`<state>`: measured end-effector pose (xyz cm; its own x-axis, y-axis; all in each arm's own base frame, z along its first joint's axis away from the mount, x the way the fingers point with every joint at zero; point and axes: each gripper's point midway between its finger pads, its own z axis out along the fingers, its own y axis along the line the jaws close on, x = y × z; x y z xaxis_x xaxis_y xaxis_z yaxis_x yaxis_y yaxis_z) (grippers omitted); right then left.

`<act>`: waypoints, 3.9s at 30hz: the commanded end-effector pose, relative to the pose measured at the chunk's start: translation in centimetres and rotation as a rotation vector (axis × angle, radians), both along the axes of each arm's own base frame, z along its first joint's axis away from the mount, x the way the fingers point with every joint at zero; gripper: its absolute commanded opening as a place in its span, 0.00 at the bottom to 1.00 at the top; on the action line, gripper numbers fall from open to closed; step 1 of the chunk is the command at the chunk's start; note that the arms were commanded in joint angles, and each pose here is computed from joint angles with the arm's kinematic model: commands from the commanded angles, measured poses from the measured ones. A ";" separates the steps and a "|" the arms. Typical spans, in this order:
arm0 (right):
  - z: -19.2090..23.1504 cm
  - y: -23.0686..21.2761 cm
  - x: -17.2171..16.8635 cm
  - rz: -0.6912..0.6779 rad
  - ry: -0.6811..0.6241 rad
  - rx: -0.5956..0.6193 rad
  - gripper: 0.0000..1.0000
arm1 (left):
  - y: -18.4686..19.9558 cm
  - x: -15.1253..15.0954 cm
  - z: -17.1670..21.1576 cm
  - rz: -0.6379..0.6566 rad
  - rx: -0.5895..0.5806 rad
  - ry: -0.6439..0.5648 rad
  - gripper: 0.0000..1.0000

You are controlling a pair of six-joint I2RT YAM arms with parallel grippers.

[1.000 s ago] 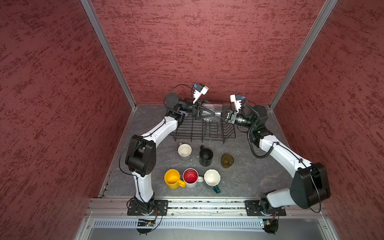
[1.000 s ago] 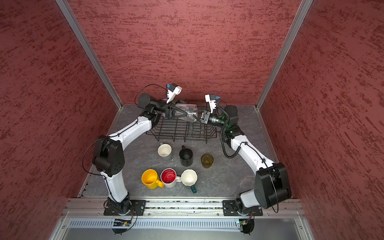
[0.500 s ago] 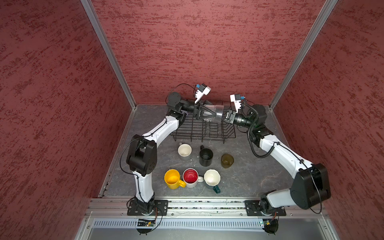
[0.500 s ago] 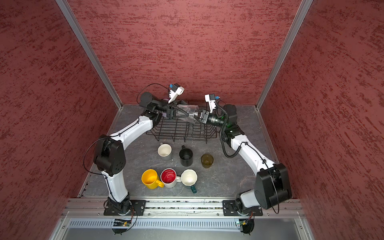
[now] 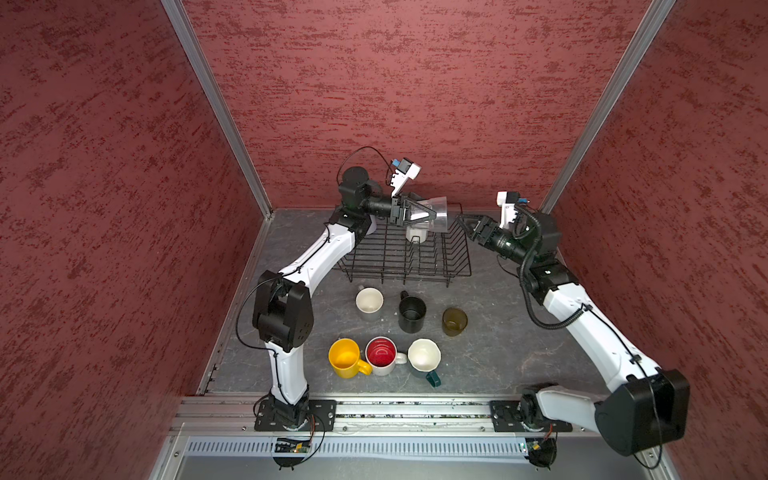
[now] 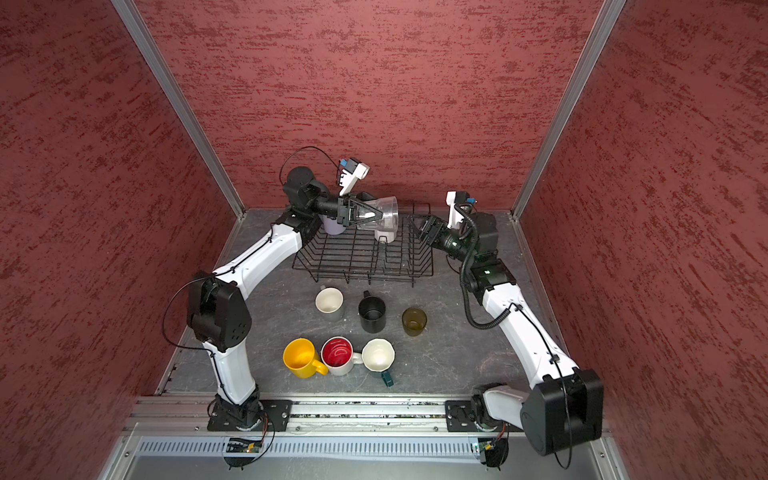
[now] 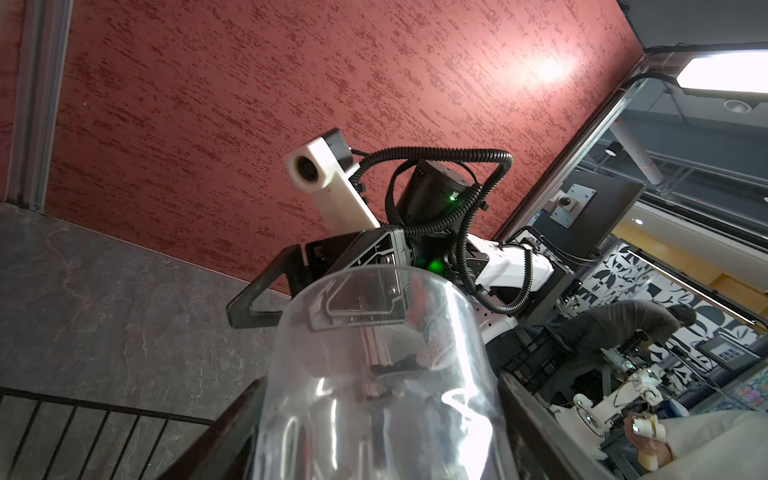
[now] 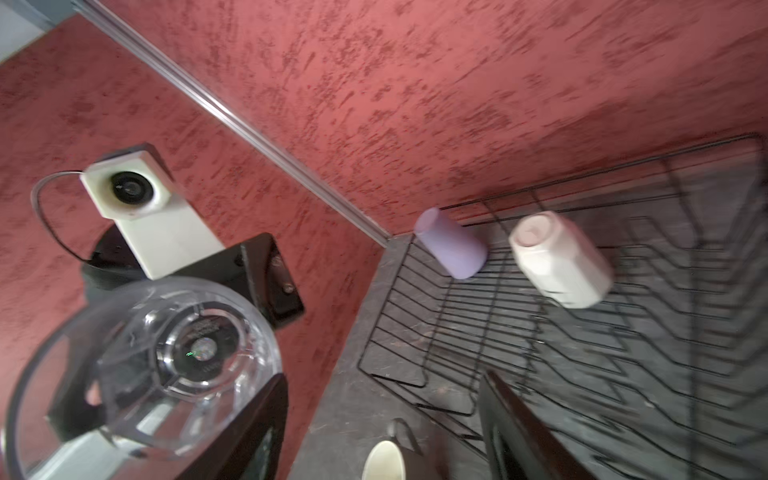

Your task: Load the cups into the dish rack

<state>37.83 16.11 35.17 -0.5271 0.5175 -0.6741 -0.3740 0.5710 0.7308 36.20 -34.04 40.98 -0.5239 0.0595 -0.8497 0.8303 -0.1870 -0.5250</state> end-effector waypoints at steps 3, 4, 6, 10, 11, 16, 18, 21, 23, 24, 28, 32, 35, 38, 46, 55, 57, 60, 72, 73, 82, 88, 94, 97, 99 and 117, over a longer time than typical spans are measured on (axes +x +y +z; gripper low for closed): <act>-1.7 -4.0 -0.4 -0.194 0.027 -0.076 0.90 | -0.4 4.0 -2.9 0.144 0.084 0.106 0.00; -1.8 -4.4 -0.5 -0.209 0.030 -0.083 0.92 | -0.4 4.6 -3.4 0.168 0.103 0.125 0.00; -1.9 -5.1 -0.6 -0.232 0.032 -0.100 0.95 | -0.6 5.7 -4.3 0.213 0.148 0.152 0.00; -2.2 -5.8 -0.7 -0.257 0.038 -0.125 0.98 | -1.0 7.9 -6.2 0.312 0.256 0.183 0.00; -2.3 -5.9 -0.7 -0.260 0.040 -0.130 0.98 | -1.0 8.5 -6.8 0.337 0.280 0.190 0.00; -3.4 -6.2 -0.6 -0.264 0.066 -0.158 0.99 | -1.0 10.9 -9.3 0.440 0.397 0.257 0.00; -3.8 -6.3 -0.6 -0.264 0.076 -0.171 0.99 | -1.0 11.6 -10.1 0.470 0.427 0.270 0.00; -4.3 -6.6 -0.7 -0.269 0.087 -0.195 0.99 | -0.7 12.3 -11.4 0.516 0.482 0.267 0.00; -4.6 -6.7 -0.7 -0.271 0.094 -0.211 0.99 | -0.3 12.7 -12.5 0.554 0.531 0.266 0.00; -4.7 -6.7 -0.8 -0.270 0.094 -0.216 0.99 | 0.0 12.9 -13.1 0.567 0.553 0.268 0.00; -5.2 -6.8 -0.8 -0.270 0.101 -0.227 0.99 | 0.7 13.2 -14.9 0.601 0.624 0.290 0.00; -5.7 -6.6 -0.7 -0.262 0.110 -0.229 0.99 | 0.9 12.7 -16.3 0.597 0.675 0.320 0.00; -6.0 -6.5 -0.7 -0.255 0.116 -0.230 0.99 | 1.3 12.3 -17.6 0.612 0.737 0.320 0.00; -6.3 -6.4 -0.7 -0.249 0.121 -0.228 0.99 | 1.8 11.9 -19.0 0.619 0.798 0.331 0.00; -7.0 -6.0 -0.5 -0.230 0.135 -0.216 0.99 | 2.9 11.5 -20.6 0.641 0.878 0.342 0.00; -7.3 -6.0 -0.6 -0.228 0.140 -0.214 0.99 | 2.4 10.5 -24.4 0.598 0.971 0.390 0.00; -7.4 -6.0 -0.5 -0.227 0.142 -0.214 0.99 | 2.2 10.3 -25.3 0.594 0.989 0.393 0.00; -7.5 -6.0 -0.5 -0.228 0.142 -0.215 0.99 | 1.9 10.1 -26.2 0.591 1.002 0.401 0.00; -7.6 -5.7 -0.1 -0.210 0.147 -0.208 0.99 | 1.6 9.1 -28.0 0.574 1.024 0.417 0.00; -7.6 -5.6 0.0 -0.206 0.148 -0.208 0.99 | 1.7 9.1 -28.0 0.573 1.026 0.418 0.00; -7.6 -5.4 0.2 -0.200 0.149 -0.203 0.99 | 2.2 8.7 -27.8 0.585 1.042 0.402 0.43; -7.7 -5.4 0.1 -0.200 0.149 -0.203 0.99 | 2.0 8.9 -27.5 0.590 1.036 0.393 0.63; -7.9 -5.5 0.1 -0.201 0.154 -0.203 0.99 | 1.6 8.8 -27.3 0.586 1.030 0.379 0.70; -8.0 -5.5 0.1 -0.200 0.157 -0.202 0.99 | 1.4 8.7 -27.1 0.585 1.027 0.375 0.73; -8.1 -5.4 0.1 -0.198 0.157 -0.200 0.99 | 1.1 8.7 -27.2 0.581 1.031 0.372 0.77; -8.8 -5.2 0.2 -0.184 0.169 -0.194 0.99 | 0.9 8.9 -26.6 0.604 1.051 0.330 0.93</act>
<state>37.94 10.89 26.42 -0.5546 0.4770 -0.6818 -0.1232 0.7633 0.6342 45.14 -33.02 12.10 -0.9007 0.2970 -0.3171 0.4111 0.8190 -0.4004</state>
